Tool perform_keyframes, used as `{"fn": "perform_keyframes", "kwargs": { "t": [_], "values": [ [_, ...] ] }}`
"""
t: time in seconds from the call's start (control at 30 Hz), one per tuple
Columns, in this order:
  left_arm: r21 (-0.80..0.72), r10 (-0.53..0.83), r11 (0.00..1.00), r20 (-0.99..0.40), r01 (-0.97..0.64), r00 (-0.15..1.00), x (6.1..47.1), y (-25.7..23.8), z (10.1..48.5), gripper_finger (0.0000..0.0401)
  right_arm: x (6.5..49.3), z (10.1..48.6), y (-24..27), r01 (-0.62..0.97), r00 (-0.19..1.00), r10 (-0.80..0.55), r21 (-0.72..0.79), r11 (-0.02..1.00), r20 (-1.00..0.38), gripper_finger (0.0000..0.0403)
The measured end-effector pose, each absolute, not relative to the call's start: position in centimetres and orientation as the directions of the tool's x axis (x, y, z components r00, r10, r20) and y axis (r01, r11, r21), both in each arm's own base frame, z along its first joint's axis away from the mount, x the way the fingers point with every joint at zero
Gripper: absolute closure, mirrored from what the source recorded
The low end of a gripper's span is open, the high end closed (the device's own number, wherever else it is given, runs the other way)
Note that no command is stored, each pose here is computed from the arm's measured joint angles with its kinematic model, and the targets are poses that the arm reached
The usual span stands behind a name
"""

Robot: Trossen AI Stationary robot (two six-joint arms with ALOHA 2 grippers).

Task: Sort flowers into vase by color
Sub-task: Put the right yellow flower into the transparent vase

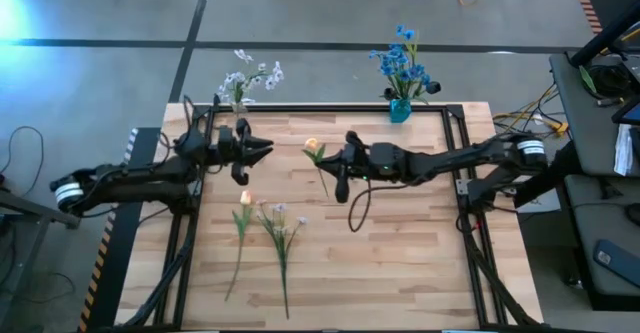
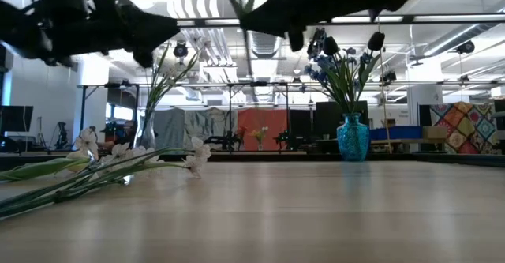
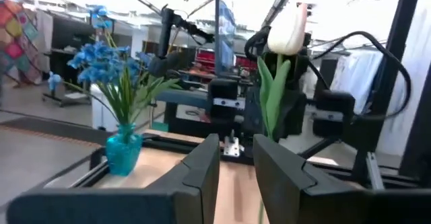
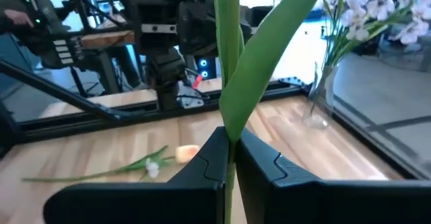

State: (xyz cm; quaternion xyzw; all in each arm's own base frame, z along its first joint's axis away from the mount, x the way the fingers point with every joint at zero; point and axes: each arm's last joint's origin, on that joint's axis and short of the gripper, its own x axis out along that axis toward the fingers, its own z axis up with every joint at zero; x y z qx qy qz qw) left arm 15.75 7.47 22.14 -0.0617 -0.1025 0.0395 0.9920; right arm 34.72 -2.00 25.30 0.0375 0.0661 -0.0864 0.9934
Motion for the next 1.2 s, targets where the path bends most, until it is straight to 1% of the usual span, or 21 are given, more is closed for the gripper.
{"fn": "perform_keyframes", "kwargs": {
  "t": [0.1, 0.17, 0.27, 0.4, 0.6, 0.8, 1.0, 1.1, 1.2],
  "values": [
    [-0.123, 0.054, 0.992, 0.189, -0.031, 0.98, 17.1, 8.1, 22.9, 0.0321, 36.1, 25.5, -2.4, 0.151, 0.98, -0.147, 0.027, 0.988, -0.132, 0.039],
    [-0.109, 0.002, 0.994, 0.196, 0.02, 0.981, 17.9, 8.2, 23.3, 0.0313, 37.0, 25.8, -2.5, 0.127, 0.985, -0.125, 0.01, 0.992, -0.121, 0.039],
    [-0.095, -0.045, 0.993, 0.211, 0.067, 0.976, 19.1, 8.5, 23.9, 0.0293, 38.2, 26.1, -2.7, 0.108, 0.987, -0.109, -0.022, 0.994, -0.114, 0.039],
    [-0.101, -0.084, 0.989, 0.188, 0.105, 0.979, 20.8, 8.8, 24.0, 0.026, 39.5, 26.5, -2.7, 0.103, 0.987, -0.11, -0.061, 0.993, -0.117, 0.039],
    [-0.077, -0.154, 0.982, 0.177, 0.17, 0.972, 22.5, 8.8, 24.1, 0.0225, 40.2, 27.0, -2.8, 0.096, 0.987, -0.106, -0.085, 0.992, -0.119, 0.039],
    [-0.059, -0.203, 0.975, 0.175, 0.216, 0.963, 22.8, 8.8, 24.2, 0.0221, 39.8, 27.2, -2.7, 0.089, 0.988, -0.1, -0.097, 0.991, -0.118, 0.039],
    [-0.024, -0.227, 0.972, 0.182, 0.236, 0.957, 22.4, 8.5, 24.5, 0.0223, 39.1, 28.1, -2.7, 0.107, 0.989, -0.118, -0.111, 0.988, -0.094, 0.039],
    [-0.022, -0.256, 0.964, 0.172, 0.264, 0.951, 22.4, 8.5, 24.4, 0.0223, 39.0, 28.3, -2.8, 0.109, 0.989, -0.12, -0.12, 0.987, -0.089, 0.039],
    [-0.024, -0.257, 0.964, 0.172, 0.265, 0.951, 22.4, 8.4, 24.4, 0.0223, 39.0, 28.3, -2.8, 0.105, 0.989, -0.117, -0.12, 0.987, -0.095, 0.039]
  ]
}}
